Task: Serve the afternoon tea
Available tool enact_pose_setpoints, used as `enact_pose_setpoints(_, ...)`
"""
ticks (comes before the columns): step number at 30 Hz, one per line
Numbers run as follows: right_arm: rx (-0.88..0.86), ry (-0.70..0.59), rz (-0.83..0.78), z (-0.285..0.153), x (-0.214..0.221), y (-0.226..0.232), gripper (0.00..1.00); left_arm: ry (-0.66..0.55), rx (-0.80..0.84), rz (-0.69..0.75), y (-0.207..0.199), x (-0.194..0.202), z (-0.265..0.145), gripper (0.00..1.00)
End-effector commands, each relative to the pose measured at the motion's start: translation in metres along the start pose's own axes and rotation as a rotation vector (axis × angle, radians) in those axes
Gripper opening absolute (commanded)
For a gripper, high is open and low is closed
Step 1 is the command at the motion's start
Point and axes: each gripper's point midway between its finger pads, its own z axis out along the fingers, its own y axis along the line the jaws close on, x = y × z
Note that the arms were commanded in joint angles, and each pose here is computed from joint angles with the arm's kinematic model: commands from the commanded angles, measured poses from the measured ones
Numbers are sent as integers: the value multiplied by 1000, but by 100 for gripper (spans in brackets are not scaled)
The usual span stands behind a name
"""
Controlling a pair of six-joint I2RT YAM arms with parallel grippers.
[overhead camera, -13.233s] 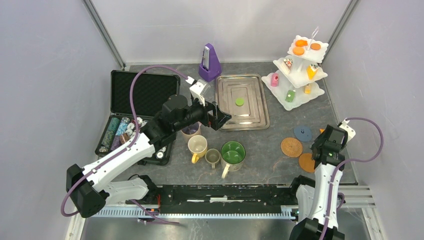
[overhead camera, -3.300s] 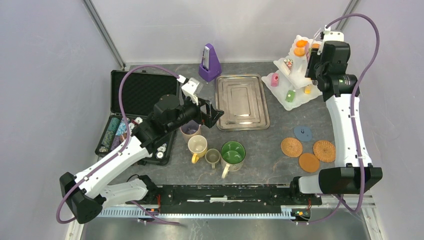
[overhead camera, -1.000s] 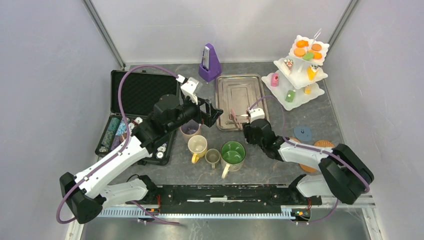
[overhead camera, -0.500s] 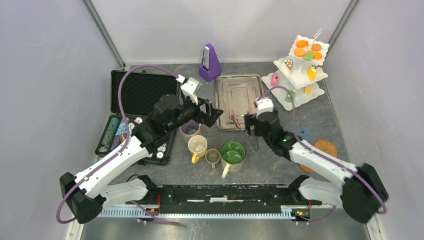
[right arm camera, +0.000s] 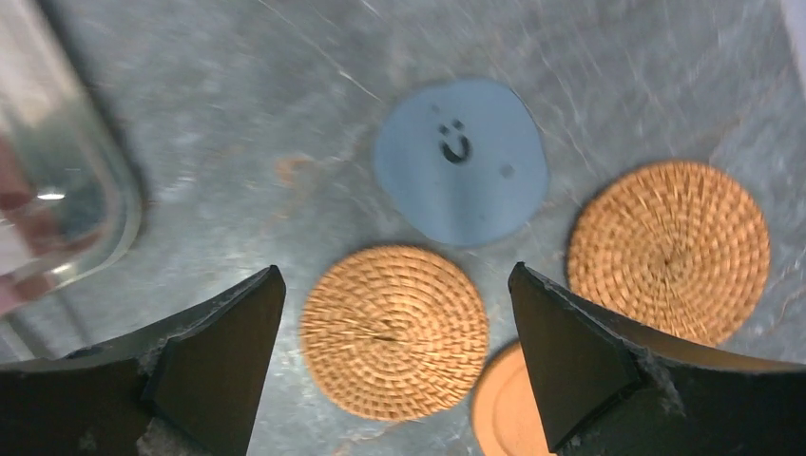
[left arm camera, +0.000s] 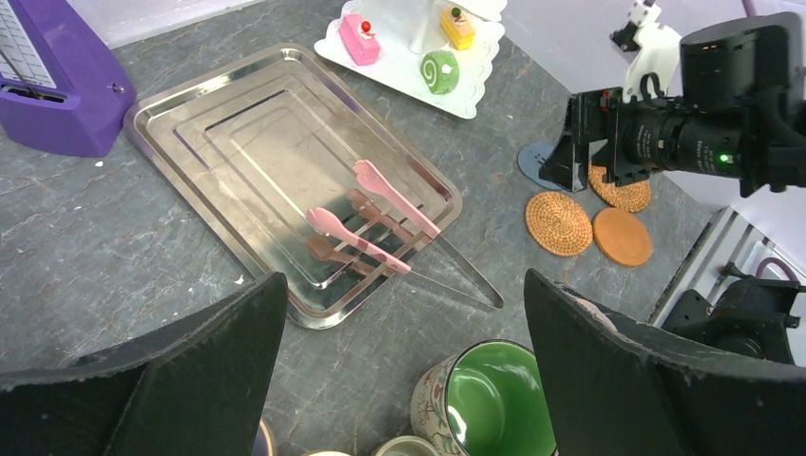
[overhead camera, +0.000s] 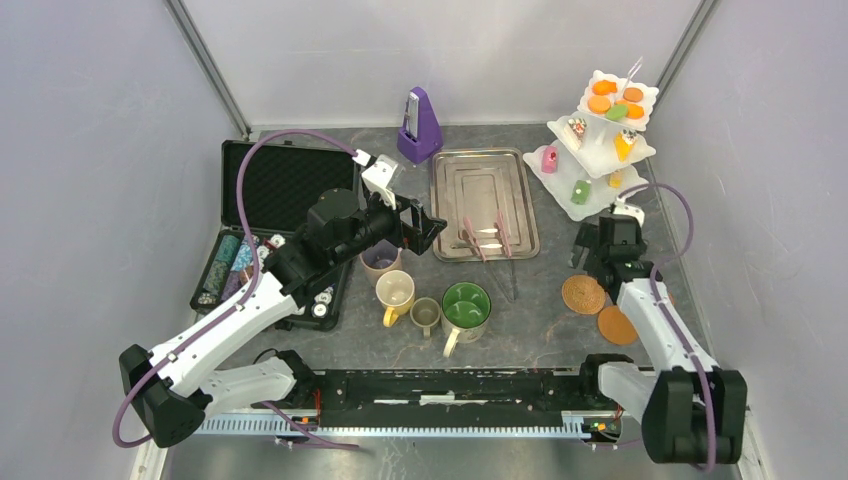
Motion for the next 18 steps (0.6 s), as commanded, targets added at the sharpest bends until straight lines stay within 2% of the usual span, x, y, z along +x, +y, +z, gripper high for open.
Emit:
enact_pose_setpoints(1,4,145,61,15,33,-16,93,-76,34,26,-8,-28,-5,100)
enact_pose_setpoints(7,20,199,68,34,46,-21,76,-80,27,29,-7,-29,-6,100)
enact_pose_setpoints(18,96,195,55,56,46,-31,65,-85,32,27,-8,-31,-8,100)
